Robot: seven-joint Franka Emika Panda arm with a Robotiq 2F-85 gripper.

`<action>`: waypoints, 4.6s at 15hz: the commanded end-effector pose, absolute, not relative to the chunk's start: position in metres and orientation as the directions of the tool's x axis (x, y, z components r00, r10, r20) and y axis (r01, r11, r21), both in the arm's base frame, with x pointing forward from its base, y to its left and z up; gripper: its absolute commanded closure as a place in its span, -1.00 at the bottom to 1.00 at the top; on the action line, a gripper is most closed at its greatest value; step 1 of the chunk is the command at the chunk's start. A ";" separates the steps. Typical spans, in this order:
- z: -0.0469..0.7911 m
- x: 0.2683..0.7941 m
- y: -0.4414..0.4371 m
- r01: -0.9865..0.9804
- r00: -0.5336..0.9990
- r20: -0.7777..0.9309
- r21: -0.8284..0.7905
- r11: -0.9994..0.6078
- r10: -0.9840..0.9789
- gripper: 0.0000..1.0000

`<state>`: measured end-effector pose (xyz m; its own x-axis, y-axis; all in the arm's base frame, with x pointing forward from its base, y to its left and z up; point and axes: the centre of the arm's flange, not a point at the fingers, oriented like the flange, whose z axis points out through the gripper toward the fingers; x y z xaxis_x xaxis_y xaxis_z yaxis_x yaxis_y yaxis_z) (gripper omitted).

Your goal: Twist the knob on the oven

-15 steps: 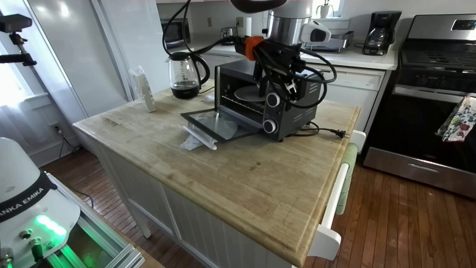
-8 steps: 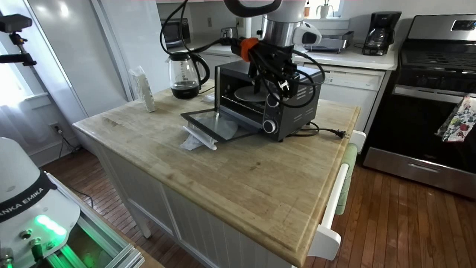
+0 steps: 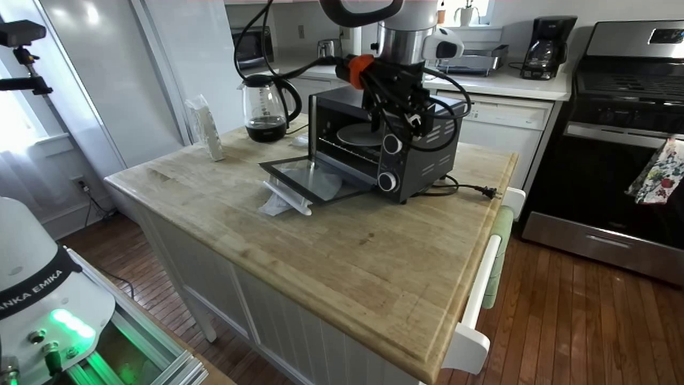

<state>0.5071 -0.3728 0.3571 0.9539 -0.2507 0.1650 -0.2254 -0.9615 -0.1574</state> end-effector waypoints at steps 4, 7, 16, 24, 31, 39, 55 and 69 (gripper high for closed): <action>0.345 0.514 -0.376 -0.259 0.946 0.165 -0.128 -0.957 -0.278 -1.00; 0.343 0.518 -0.380 -0.280 0.934 0.198 -0.117 -0.953 -0.298 -1.00; 0.344 0.516 -0.388 -0.317 0.927 0.179 -0.090 -0.944 -0.328 -1.00; 0.347 0.510 -0.395 -0.343 0.920 0.181 -0.055 -0.938 -0.348 -1.00; 0.359 0.504 -0.399 -0.345 0.914 0.199 -0.083 -0.935 -0.355 -1.00; 0.371 0.495 -0.416 -0.378 0.902 0.201 -0.065 -0.924 -0.383 -1.00; 0.342 0.508 -0.426 -0.388 0.911 0.104 -0.106 -0.915 -0.399 -1.00; 0.345 0.501 -0.432 -0.395 0.906 0.113 -0.116 -0.911 -0.408 -1.00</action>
